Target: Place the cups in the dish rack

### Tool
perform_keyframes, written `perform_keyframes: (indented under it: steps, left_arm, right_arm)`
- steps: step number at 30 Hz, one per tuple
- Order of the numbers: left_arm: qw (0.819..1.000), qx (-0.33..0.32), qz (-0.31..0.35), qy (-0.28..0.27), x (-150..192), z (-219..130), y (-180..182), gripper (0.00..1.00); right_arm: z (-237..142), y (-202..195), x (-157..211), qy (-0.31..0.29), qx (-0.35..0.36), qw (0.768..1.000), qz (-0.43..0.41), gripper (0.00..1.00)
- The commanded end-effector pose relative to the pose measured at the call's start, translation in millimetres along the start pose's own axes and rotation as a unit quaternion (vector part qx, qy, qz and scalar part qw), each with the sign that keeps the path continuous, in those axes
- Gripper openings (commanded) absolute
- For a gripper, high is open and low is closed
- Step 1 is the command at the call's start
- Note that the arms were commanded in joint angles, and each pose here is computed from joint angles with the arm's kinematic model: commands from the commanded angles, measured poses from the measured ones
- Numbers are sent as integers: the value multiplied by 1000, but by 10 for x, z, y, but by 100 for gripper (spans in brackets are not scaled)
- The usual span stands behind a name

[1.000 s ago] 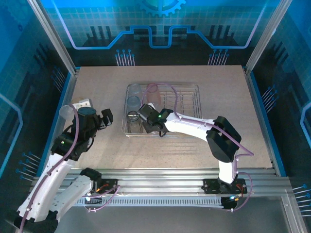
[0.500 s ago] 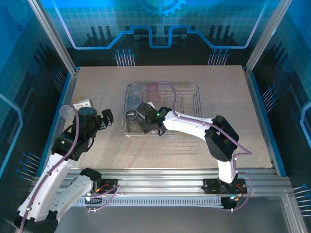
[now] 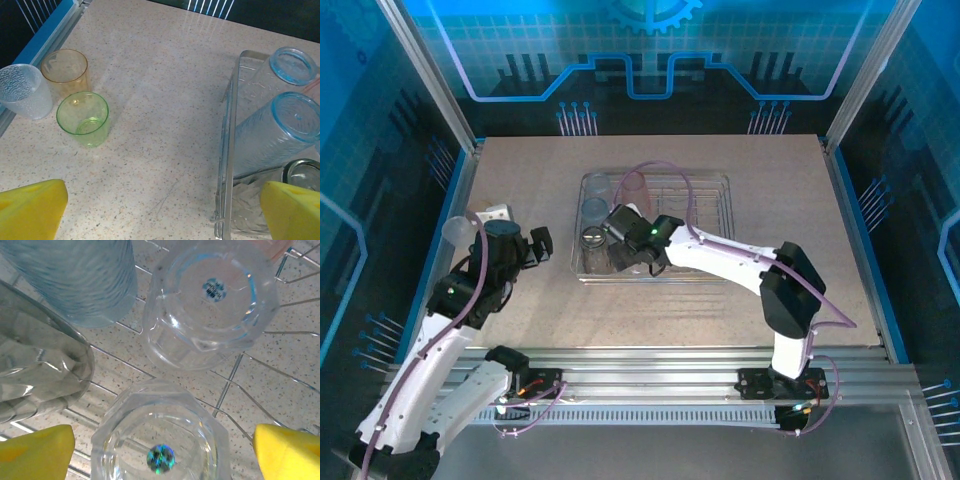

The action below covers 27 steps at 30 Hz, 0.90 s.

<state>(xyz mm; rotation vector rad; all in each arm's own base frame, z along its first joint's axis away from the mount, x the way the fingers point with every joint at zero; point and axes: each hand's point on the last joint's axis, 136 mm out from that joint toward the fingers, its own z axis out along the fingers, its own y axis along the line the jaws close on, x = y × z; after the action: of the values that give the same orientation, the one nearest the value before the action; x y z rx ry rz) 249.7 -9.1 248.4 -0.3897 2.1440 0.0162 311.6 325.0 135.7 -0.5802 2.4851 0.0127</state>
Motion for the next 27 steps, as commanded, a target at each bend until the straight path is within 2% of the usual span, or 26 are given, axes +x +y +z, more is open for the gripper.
perform_keyframes:
  steps: [1, 9, 14, 22, 27]
  left_arm:
    - [1000, -19, 14, -18, -156, -75, 68, 99]
    - [996, -77, 49, -17, -340, -64, 217, 100]
    - [992, -110, 58, 24, -389, 77, 330, 99]
    - [979, -174, 40, 97, -465, 565, 649, 99]
    - [967, -202, 5, 157, -512, 978, 841, 98]
  right_arm:
    - [-239, -110, -122, -14, -2, 1000, 2, 92]
    - [-701, -368, -307, -71, 2, 997, 6, 92]
    - [-973, -657, -341, -109, 4, 994, 17, 92]
    - [-1370, -1232, -243, -209, 7, 977, 50, 91]
    - [-1371, -1563, 70, -197, 13, 977, 85, 91]
